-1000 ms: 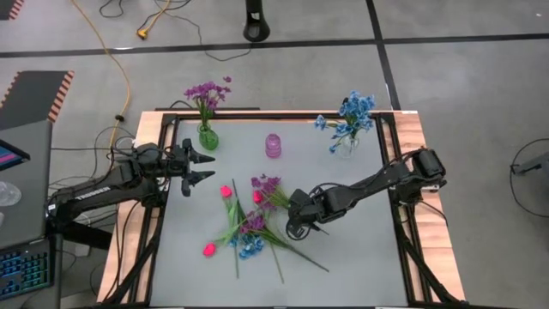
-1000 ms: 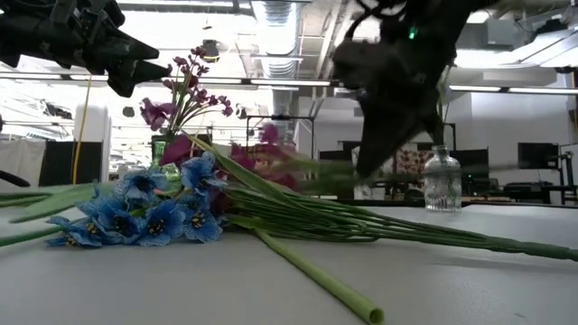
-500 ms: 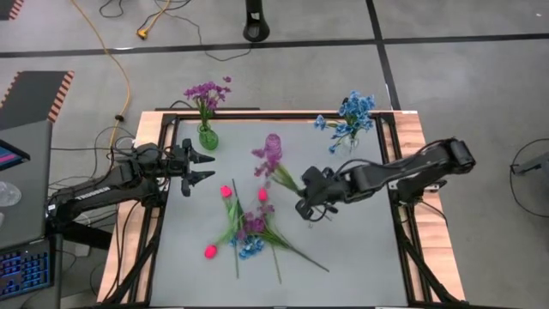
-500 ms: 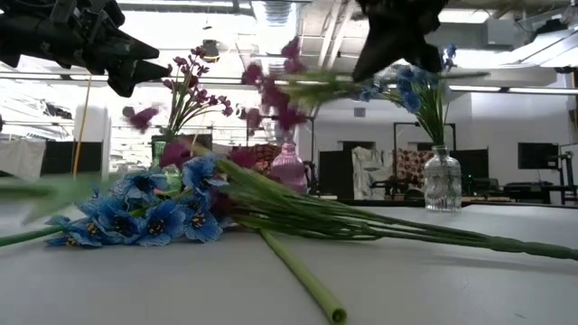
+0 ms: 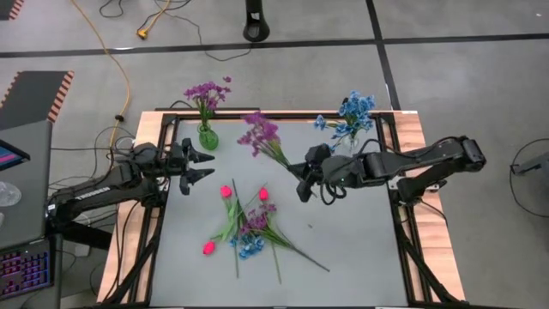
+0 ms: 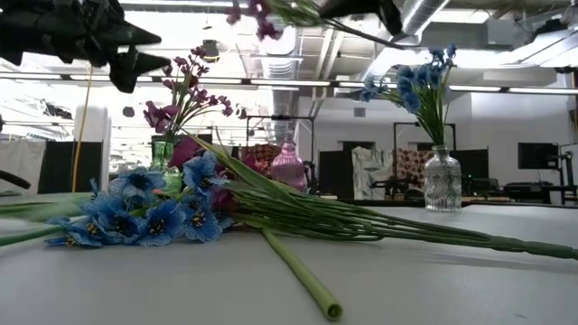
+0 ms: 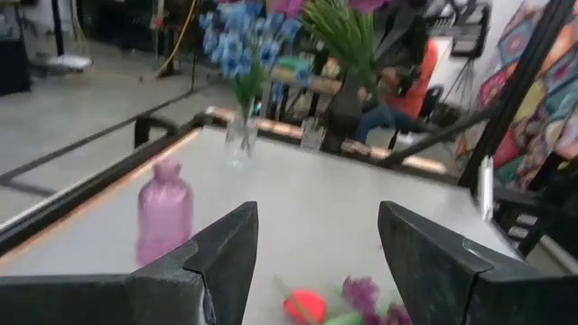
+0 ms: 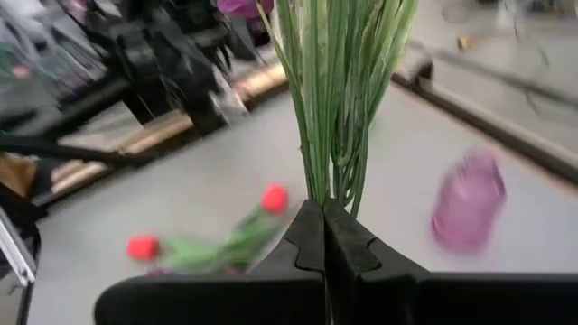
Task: Sort flowers into vase by color
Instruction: Put the top purple flowers into the green vase
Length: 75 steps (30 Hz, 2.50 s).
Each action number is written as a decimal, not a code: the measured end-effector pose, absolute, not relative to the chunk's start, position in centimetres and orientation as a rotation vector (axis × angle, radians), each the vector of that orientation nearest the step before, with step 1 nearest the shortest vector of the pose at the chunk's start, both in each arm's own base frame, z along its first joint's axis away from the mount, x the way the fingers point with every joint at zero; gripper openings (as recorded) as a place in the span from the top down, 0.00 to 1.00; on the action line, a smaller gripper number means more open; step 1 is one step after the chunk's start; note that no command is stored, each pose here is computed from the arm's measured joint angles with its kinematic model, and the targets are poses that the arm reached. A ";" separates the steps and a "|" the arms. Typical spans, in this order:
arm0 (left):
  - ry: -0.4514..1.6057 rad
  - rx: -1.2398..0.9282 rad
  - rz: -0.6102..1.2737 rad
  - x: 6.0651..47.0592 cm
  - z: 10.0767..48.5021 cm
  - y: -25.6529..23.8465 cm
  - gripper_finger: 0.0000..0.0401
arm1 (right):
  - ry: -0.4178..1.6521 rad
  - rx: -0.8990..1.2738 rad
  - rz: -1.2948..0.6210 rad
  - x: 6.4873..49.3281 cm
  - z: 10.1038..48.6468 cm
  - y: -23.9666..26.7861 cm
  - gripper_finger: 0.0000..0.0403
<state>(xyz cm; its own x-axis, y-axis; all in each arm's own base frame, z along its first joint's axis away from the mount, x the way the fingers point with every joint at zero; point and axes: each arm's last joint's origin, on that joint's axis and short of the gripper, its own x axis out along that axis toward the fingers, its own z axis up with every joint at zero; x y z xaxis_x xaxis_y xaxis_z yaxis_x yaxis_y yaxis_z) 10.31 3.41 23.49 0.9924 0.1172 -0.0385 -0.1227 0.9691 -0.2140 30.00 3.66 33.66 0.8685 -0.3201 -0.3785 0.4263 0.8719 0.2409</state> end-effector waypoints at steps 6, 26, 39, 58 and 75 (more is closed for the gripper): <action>-0.120 -0.191 0.063 11.0 25.0 3.0 0.46 | 0.243 0.232 -0.365 31.2 34.2 3.4 0.95; -0.308 -0.117 0.069 18.2 26.4 2.2 0.46 | 0.103 0.101 -0.328 34.2 33.6 3.8 0.95; -0.293 -0.089 0.046 24.5 28.4 2.3 0.46 | 0.068 0.067 -0.303 34.3 34.0 3.9 0.95; -0.317 -0.053 0.008 27.2 30.5 2.0 0.73 | 0.069 0.071 -0.298 34.3 34.0 3.9 0.91; -0.257 -0.044 0.009 26.3 30.9 1.9 0.97 | 0.075 0.090 -0.233 34.4 34.0 3.7 0.77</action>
<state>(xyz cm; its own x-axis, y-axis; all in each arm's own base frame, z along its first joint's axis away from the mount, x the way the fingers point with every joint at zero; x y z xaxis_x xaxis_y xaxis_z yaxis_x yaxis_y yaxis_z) 26.30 1.91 30.93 0.9670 0.0142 0.2543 -0.0028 0.9990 -0.0448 34.36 3.72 34.01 0.9702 -0.2269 -0.0849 0.2336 0.9690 0.0803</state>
